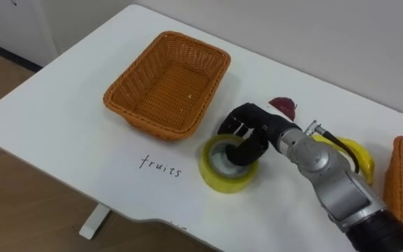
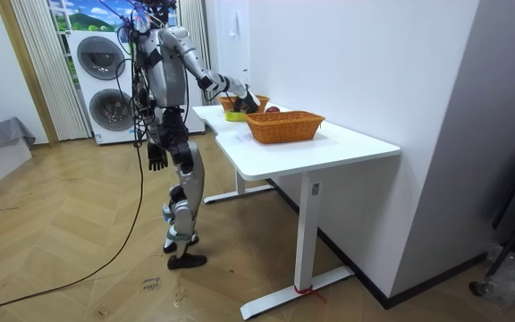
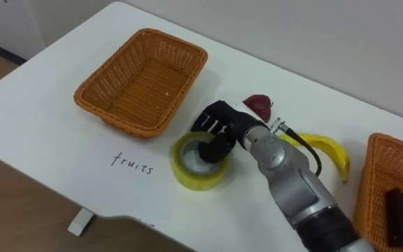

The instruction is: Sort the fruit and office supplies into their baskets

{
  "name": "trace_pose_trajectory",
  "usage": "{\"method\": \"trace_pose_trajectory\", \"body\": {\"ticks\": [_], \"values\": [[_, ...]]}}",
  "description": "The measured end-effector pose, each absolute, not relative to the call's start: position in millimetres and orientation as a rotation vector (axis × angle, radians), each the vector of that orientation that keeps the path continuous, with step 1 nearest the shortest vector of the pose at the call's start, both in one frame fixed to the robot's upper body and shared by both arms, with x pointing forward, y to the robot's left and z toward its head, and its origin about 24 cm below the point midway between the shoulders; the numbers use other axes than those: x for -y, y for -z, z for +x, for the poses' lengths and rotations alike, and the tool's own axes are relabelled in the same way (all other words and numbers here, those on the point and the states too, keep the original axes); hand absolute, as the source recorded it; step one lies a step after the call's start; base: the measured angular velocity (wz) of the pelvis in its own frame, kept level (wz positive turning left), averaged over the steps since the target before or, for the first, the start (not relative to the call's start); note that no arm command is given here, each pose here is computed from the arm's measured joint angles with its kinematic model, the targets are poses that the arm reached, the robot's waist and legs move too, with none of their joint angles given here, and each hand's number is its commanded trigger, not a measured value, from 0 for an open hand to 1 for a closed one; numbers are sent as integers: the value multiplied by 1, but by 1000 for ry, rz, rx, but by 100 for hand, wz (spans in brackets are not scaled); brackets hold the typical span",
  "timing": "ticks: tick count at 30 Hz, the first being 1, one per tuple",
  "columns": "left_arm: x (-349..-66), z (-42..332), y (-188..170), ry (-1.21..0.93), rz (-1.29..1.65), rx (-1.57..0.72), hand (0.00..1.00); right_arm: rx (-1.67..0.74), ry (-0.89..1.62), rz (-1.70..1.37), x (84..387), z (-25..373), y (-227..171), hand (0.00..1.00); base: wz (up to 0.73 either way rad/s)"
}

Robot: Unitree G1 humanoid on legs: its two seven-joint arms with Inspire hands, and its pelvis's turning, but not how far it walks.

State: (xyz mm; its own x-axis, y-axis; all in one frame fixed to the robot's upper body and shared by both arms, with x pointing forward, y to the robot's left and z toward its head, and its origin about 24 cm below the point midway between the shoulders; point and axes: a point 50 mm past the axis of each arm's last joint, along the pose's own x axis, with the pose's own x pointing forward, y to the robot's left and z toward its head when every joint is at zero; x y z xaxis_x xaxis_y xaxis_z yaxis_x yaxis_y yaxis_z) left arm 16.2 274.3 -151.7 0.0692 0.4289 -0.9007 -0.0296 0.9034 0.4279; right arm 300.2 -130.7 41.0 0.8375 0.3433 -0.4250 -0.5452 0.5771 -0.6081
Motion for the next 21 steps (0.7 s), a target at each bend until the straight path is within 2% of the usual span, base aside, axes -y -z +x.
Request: {"method": "trace_pose_trajectory", "body": {"ticks": [10,19,21], "values": [[-273,0,155,-363,314,-1521,0,-184,-580,-716,127,295,-63,100,0],[-275,-2,155,-396,293,-1512,0,-133,-429,-677,153,296,-80,100,-9],[-275,-3,155,-397,290,-1517,0,-80,-390,-697,158,297,-94,100,0]]}}
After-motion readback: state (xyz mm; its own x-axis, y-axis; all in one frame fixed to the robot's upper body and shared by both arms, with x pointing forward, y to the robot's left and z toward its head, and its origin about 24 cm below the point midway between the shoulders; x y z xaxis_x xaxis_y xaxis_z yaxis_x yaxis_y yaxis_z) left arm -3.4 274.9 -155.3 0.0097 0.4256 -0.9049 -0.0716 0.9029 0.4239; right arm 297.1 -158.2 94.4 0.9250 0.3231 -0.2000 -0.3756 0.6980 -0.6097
